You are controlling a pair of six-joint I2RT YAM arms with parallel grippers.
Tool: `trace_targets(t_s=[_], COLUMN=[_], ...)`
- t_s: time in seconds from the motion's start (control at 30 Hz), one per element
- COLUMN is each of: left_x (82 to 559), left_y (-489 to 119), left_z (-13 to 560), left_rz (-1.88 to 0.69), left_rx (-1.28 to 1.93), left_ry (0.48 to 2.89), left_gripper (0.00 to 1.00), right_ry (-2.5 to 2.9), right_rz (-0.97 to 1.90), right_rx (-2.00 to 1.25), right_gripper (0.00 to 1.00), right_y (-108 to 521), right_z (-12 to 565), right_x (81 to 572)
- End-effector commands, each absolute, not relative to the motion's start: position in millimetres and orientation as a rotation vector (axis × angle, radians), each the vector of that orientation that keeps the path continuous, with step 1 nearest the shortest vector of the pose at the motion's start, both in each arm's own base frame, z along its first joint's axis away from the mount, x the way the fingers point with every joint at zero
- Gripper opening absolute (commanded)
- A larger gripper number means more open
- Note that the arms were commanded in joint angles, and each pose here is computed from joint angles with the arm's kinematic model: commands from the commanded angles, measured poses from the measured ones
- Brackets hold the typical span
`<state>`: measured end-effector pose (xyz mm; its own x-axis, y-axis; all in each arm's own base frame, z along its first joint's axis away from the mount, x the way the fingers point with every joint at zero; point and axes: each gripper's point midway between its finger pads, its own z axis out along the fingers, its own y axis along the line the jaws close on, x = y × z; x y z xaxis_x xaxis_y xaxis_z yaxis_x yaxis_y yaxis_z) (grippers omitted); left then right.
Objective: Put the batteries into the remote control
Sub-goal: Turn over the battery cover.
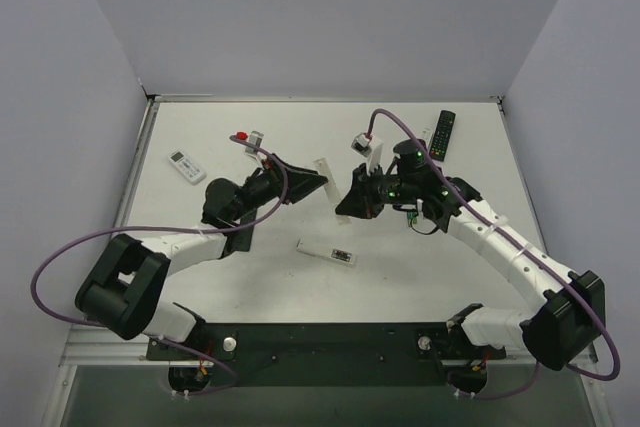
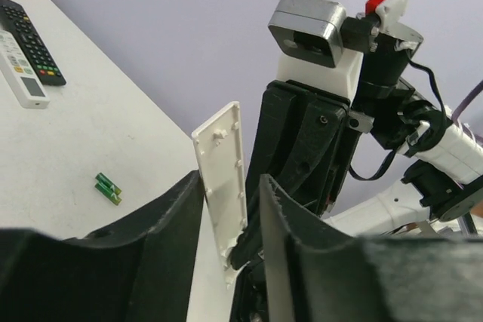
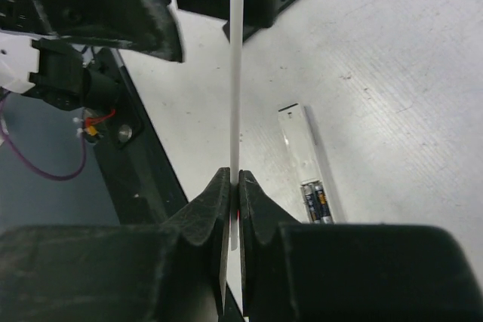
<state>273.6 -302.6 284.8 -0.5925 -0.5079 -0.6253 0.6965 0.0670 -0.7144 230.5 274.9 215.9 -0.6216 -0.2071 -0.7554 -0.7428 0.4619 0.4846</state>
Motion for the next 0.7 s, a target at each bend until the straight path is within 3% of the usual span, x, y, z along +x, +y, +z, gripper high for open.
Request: trace_targets(t_s=[0.0,0.03,0.17,0.43,0.67], left_x=[277.0,284.4,292.9,291.2,288.1], left_y=[-294.3,-292.1,-277.9,-254.6,-256.7], left_z=[304.6,291.6,284.4,311.5,312.8], left_rz=[-1.586,-1.543,-1.396,-1.321,-1.336], left_rx=[0.188,0.134,0.036,-0.218,-0.302], left_ry=[1.423,1.505,1.644,1.764,1.874], left_gripper=[0.6,0.74,0.89,0.9,0.86], right_ry=[1.997,1.984,1.977,1.881,1.804], right_rz=[0.919,0.851,0.484,-0.01,-0.153], right_rx=[-0.837,-0.864,-0.836,-0.886,-0.928], right_gripper=[0.0,0.0,0.0,0.0,0.0], right_y=[265.5,262.0,239.5,227.2,238.6], right_z=[225.9,224.1,219.9,225.9,233.0], right_x=[239.9,242.6,261.9,276.2,275.0])
